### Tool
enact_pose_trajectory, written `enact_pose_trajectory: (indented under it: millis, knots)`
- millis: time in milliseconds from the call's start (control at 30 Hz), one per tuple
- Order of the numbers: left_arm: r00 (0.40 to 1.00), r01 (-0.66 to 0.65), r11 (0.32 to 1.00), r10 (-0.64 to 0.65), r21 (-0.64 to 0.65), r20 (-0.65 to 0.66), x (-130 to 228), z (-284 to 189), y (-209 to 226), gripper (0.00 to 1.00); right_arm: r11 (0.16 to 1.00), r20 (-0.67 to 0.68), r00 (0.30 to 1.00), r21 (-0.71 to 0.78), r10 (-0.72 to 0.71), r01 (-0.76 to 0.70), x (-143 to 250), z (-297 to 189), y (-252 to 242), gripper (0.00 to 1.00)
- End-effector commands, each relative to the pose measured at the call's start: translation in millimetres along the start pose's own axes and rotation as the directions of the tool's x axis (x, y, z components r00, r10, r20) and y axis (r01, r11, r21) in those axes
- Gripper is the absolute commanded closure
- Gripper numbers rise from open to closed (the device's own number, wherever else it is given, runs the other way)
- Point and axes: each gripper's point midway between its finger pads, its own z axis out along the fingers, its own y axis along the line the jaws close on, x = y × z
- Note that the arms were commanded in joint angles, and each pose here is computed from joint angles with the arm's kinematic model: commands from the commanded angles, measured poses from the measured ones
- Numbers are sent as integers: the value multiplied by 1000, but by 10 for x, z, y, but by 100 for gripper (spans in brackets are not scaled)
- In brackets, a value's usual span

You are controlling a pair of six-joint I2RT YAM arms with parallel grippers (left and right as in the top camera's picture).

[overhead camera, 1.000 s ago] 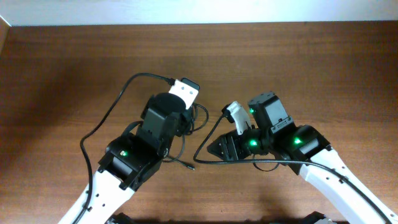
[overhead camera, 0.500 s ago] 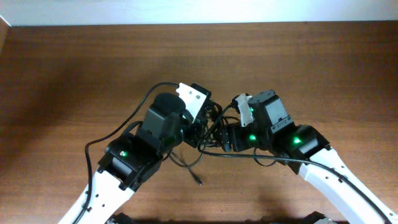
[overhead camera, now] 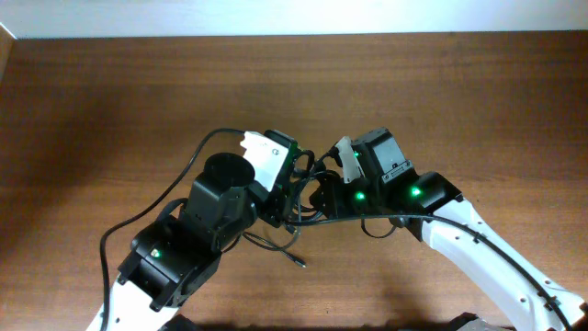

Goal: Untangle cables

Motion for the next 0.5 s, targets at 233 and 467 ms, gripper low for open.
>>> enact_pose_trajectory:
  millis: [233,467]
  knots:
    - [998,15,987,-4,-159,67,-154,-204,271,100,1000,4,1000,-19,-9,9,28,-54,37,96]
    - [998,57,987,-54,-153,23,-26,-203,266,1,993,173,982,-74,-77,91,-99,-586,326,96]
